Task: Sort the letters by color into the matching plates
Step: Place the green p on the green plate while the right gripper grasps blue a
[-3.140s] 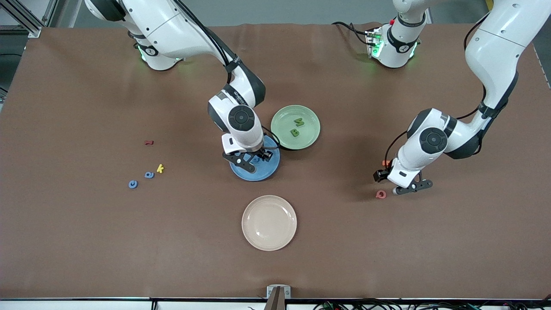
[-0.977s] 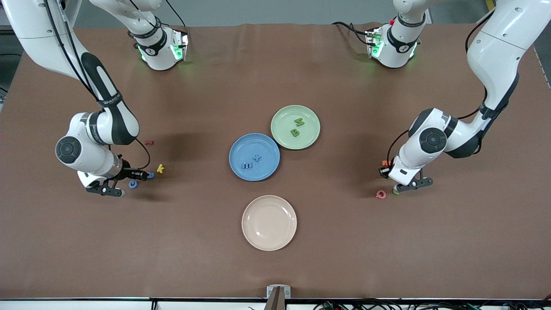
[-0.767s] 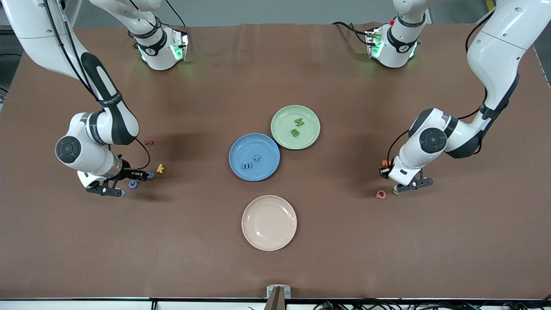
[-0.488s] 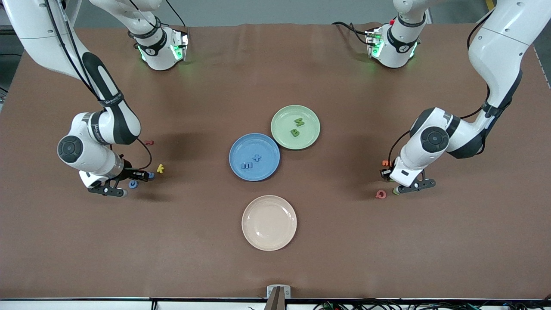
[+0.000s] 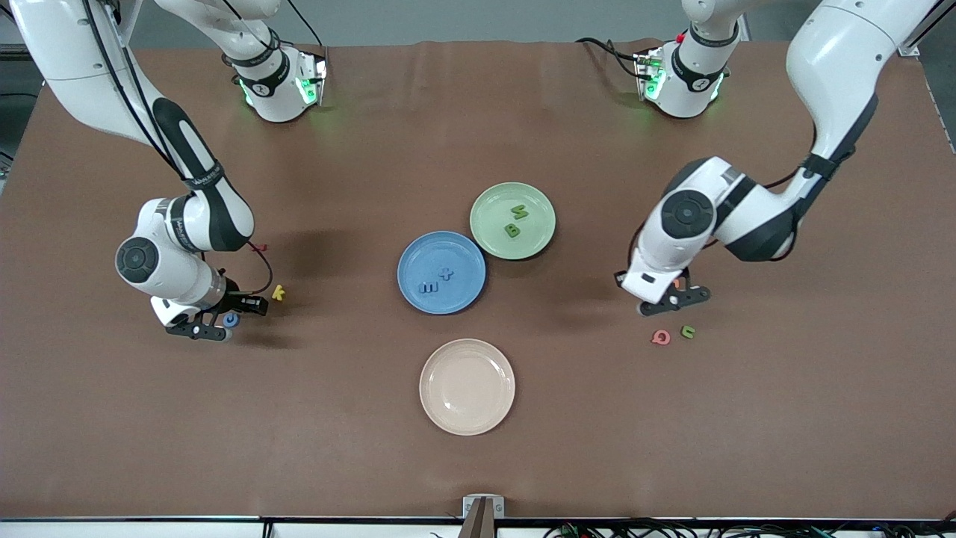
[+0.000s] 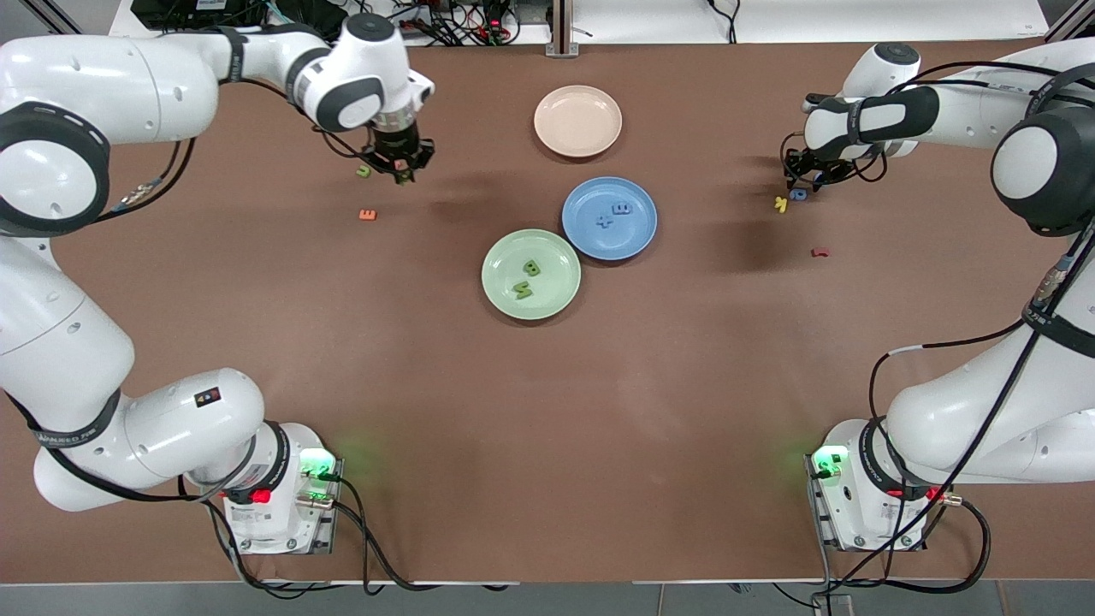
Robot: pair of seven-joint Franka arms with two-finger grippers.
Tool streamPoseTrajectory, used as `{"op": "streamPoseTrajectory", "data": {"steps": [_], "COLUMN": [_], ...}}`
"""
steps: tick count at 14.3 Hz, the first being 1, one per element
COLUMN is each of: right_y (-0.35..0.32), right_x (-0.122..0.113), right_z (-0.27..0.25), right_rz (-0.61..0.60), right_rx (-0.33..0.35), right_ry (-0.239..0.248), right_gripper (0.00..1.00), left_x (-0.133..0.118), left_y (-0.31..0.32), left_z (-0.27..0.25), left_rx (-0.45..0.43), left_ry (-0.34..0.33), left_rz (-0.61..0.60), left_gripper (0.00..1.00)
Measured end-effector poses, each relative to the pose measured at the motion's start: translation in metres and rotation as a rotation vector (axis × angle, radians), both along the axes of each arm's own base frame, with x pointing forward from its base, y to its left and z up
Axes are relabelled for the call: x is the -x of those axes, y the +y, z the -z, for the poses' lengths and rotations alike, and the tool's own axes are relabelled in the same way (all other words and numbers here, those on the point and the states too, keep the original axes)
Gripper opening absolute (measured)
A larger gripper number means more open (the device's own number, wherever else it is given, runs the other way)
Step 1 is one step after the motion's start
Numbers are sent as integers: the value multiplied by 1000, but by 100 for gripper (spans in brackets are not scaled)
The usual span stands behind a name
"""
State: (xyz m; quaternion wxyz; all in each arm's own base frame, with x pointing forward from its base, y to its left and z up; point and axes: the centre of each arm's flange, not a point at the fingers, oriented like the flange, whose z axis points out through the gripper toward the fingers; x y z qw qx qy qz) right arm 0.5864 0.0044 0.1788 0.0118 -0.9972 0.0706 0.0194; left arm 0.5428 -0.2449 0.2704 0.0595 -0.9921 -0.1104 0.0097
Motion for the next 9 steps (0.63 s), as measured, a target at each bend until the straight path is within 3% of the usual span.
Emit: {"op": "streamPoseTrajectory", "data": {"steps": [9], "right_y": [3], "right_x": [3], "right_z": [7], "right_rz": [-5], "right_rx": [-2], "right_ry": [10], "right_gripper": [59], "left_x": [128], "left_y": [-175], "left_z": [37], "left_rx": [14], "left_ry": [36], "left_rz": [-134], "left_gripper": [27]}}
